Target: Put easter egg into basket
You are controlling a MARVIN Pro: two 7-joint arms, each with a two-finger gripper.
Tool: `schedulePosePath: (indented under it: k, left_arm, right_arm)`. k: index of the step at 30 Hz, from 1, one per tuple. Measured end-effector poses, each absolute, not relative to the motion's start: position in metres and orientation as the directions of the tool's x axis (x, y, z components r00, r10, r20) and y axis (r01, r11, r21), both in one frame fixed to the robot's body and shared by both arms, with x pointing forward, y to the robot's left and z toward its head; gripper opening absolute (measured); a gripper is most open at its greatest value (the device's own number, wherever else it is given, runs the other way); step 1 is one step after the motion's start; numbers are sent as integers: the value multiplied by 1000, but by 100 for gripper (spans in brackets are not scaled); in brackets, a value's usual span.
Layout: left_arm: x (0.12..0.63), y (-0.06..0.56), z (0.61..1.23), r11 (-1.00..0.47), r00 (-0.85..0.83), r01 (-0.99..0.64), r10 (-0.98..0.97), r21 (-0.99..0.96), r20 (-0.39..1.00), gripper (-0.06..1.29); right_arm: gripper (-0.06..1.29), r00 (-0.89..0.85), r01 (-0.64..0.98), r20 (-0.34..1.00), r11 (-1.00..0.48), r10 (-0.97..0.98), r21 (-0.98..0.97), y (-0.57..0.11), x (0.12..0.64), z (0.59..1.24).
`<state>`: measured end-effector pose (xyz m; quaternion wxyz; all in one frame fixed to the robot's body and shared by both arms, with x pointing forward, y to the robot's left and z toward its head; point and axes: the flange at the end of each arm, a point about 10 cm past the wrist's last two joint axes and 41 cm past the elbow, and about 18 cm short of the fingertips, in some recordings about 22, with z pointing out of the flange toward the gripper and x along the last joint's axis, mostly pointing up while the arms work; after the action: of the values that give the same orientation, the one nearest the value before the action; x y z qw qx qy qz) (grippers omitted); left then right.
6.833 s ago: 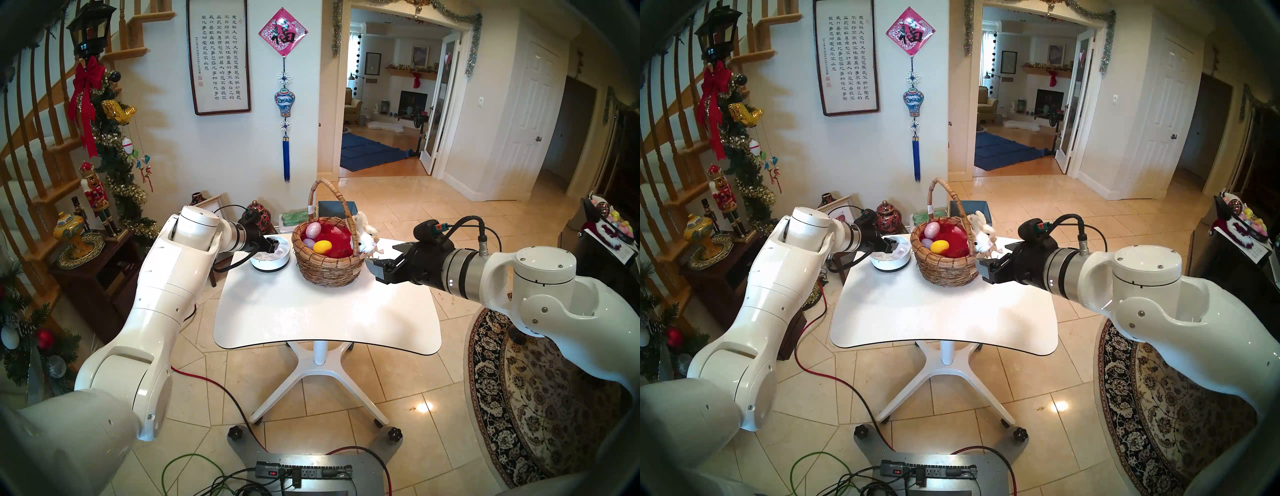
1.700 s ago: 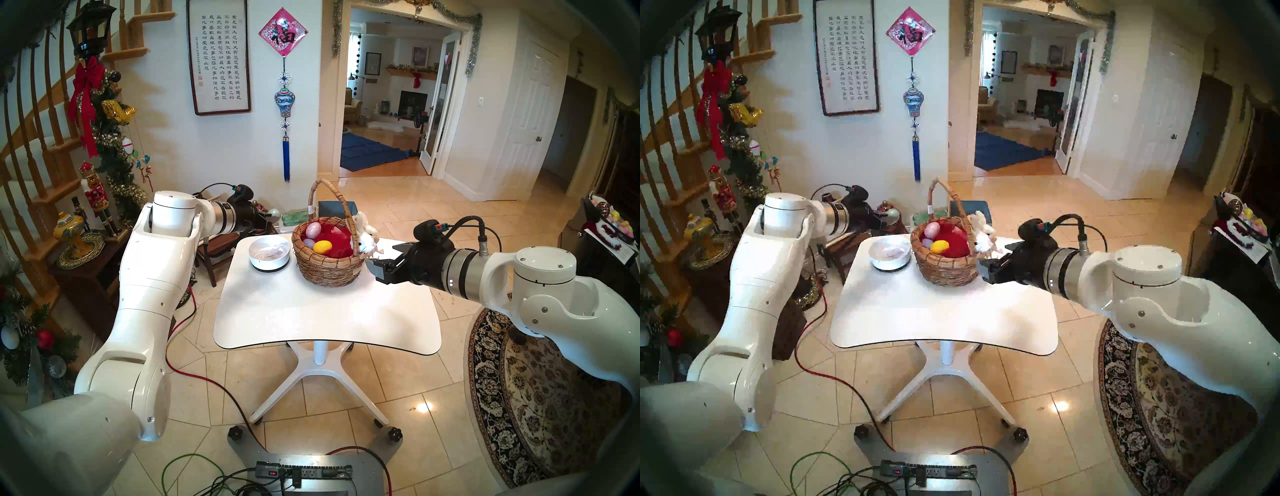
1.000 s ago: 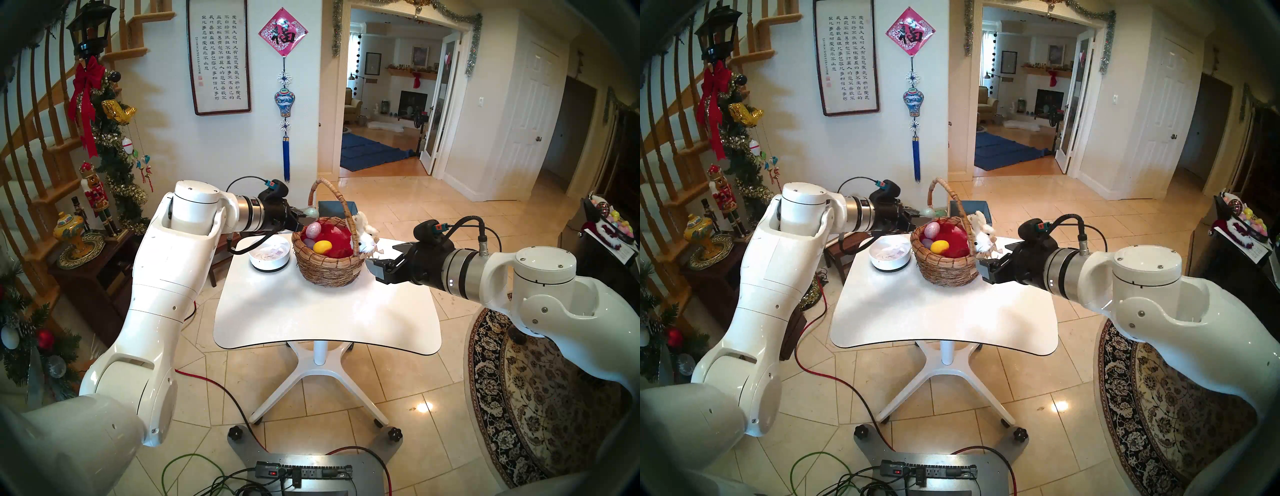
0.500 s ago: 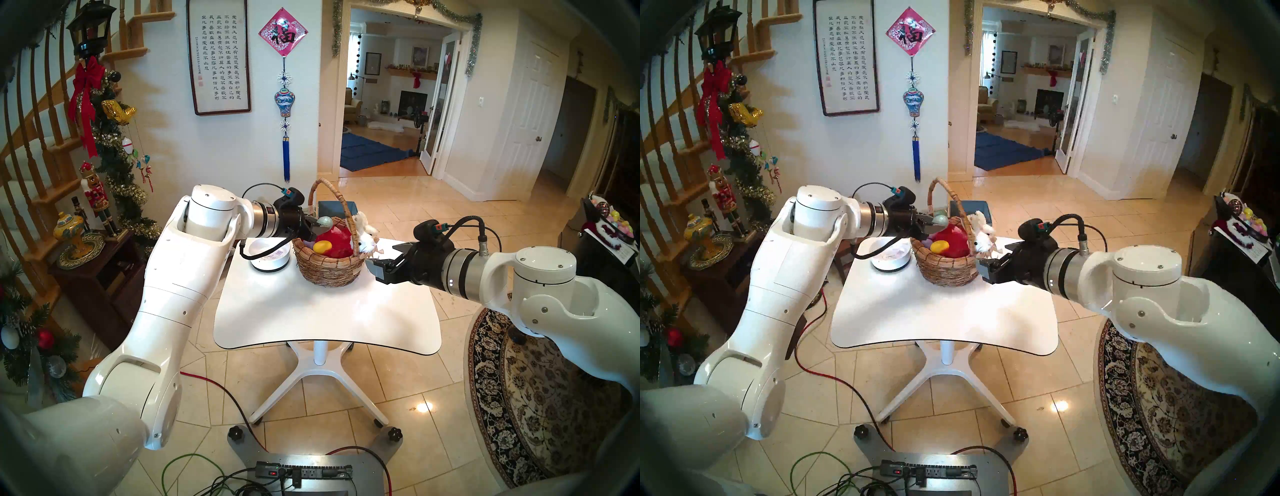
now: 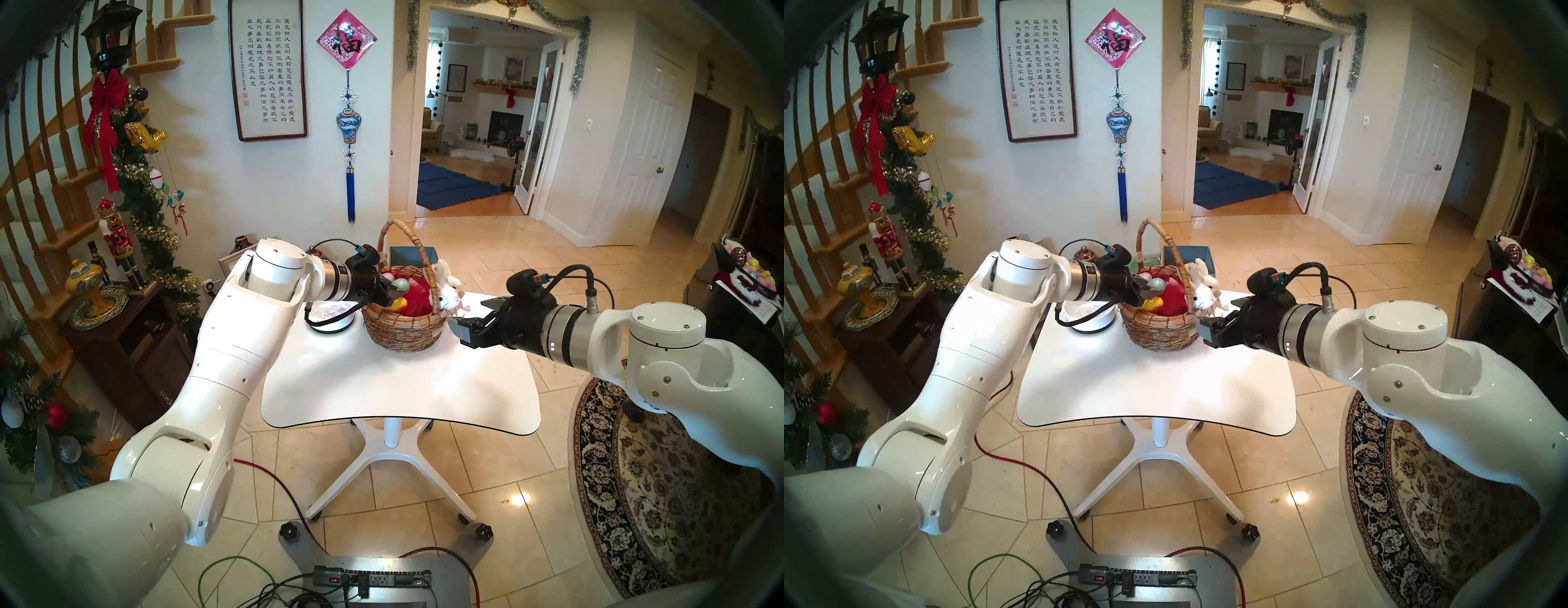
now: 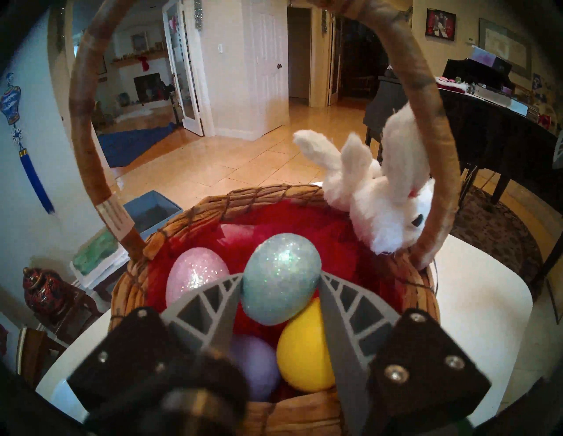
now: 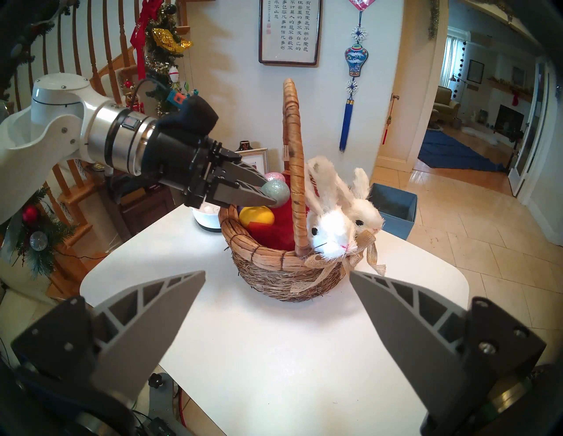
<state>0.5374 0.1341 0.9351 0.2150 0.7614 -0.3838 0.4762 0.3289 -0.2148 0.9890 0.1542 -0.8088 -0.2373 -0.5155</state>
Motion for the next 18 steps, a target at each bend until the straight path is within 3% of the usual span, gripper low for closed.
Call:
schedulePosePath:
  k: [4, 6, 10, 18]
  left_arm:
    - [539, 132, 937, -610, 247, -791, -375, -37, 893, 77]
    - [539, 131, 940, -608, 243, -793, -371, -37, 896, 99]
    - [540, 132, 944, -605, 237, -795, -364, -36, 901, 108]
    - [539, 142, 957, -624, 246, -781, -316, -6, 916, 108]
  right_arm:
    - [124, 356, 543, 907, -840, 225, -5, -215, 329, 989]
    - [124, 356, 543, 907, -840, 225, -5, -215, 329, 989]
    - [124, 356, 543, 907, -840, 225, -5, -215, 329, 989]
    - [124, 356, 543, 907, -840, 225, -5, -215, 329, 989]
